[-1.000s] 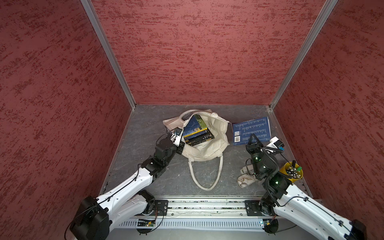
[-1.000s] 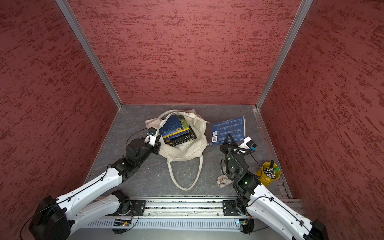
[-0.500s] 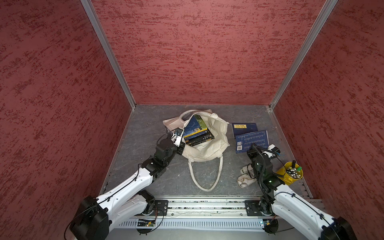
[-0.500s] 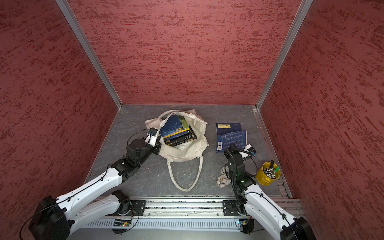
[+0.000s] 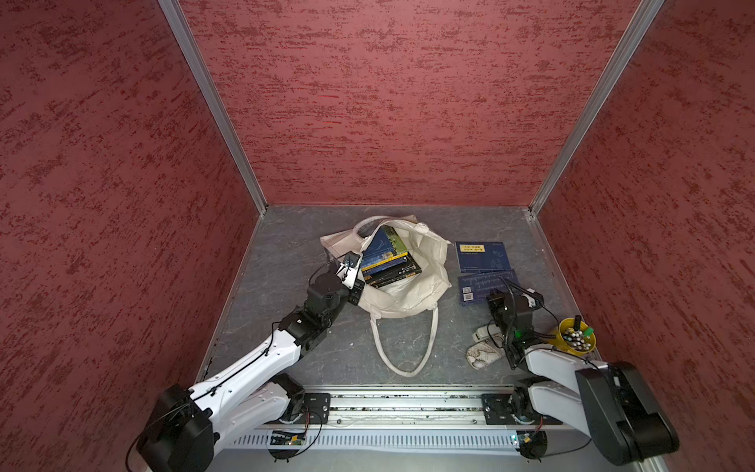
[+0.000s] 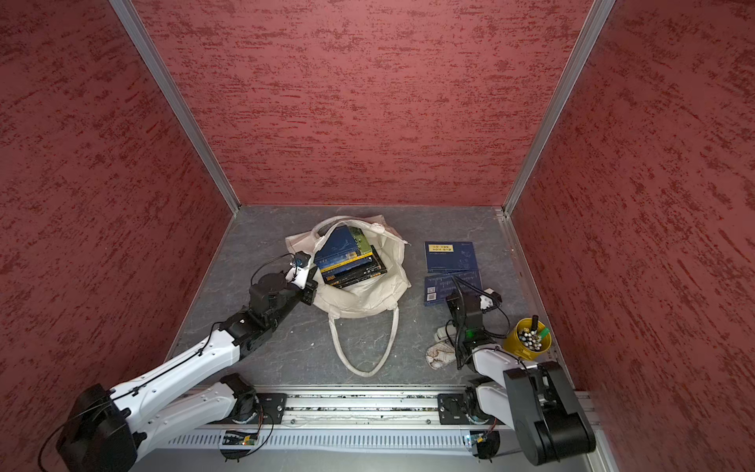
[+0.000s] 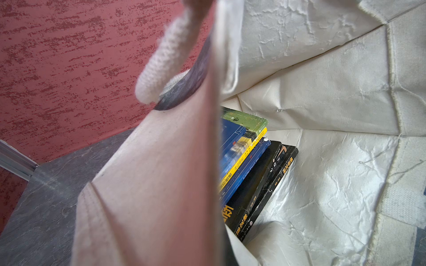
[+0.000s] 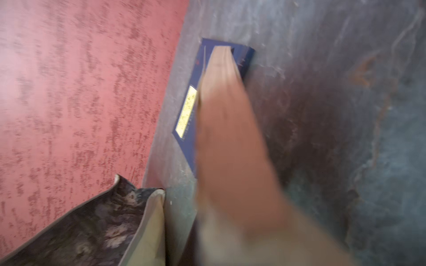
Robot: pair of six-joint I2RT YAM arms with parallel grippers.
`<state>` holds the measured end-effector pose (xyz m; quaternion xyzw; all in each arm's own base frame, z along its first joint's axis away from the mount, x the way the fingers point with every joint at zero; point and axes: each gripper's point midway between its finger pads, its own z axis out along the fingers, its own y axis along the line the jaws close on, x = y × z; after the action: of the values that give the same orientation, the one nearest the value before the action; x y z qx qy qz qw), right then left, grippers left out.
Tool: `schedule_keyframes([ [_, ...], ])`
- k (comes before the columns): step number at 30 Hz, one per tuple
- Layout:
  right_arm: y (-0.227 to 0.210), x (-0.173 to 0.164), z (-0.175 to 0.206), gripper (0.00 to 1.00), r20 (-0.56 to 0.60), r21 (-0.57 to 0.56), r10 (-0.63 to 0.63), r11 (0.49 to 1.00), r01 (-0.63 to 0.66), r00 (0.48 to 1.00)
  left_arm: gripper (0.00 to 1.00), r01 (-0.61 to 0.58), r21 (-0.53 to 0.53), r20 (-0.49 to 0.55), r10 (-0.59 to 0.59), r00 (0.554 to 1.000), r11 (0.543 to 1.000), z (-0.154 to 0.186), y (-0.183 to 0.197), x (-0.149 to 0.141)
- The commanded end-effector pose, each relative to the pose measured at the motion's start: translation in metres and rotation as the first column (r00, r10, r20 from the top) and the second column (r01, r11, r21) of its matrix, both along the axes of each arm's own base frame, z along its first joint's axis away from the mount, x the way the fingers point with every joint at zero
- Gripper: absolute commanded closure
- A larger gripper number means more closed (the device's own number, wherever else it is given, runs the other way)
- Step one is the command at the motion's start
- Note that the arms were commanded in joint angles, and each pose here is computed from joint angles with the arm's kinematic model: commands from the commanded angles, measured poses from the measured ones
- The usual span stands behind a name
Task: Take out the books from the canvas bag
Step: Place the book at the center of the board.
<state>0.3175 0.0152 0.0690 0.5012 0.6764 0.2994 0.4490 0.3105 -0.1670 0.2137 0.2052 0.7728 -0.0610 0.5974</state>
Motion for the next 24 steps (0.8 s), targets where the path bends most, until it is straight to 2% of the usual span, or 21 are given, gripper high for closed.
schedule_keyframes([
  [1,0.008,0.014,0.017,1.00,0.090,0.089,0.031,0.995,-0.039,0.995,1.00,0.010,-0.058,0.104,-0.004,0.995,0.998,0.042,-0.005,0.004],
  [11,-0.021,0.015,-0.008,1.00,0.012,0.073,-0.088,0.994,0.086,0.996,1.00,0.012,-0.059,0.107,-0.005,0.994,0.998,0.043,-0.005,0.003],
  [16,-0.017,0.026,-0.016,1.00,-0.005,0.084,-0.026,0.996,0.026,1.000,1.00,0.013,-0.060,0.109,-0.007,0.994,0.998,0.044,-0.005,0.003],
  [18,-0.018,0.026,-0.019,0.91,-0.007,0.099,-0.023,0.995,0.024,1.000,1.00,0.014,-0.060,0.109,-0.007,0.994,0.998,0.044,-0.006,0.003],
  [22,-0.019,0.026,-0.018,0.80,0.001,0.096,-0.010,0.995,0.010,1.000,1.00,0.013,-0.059,0.110,-0.006,0.994,0.998,0.044,-0.005,0.003],
  [24,-0.020,0.026,-0.014,0.71,0.005,0.083,-0.008,0.997,0.008,1.000,1.00,0.016,-0.059,0.111,-0.009,0.994,0.998,0.045,-0.006,0.002],
])
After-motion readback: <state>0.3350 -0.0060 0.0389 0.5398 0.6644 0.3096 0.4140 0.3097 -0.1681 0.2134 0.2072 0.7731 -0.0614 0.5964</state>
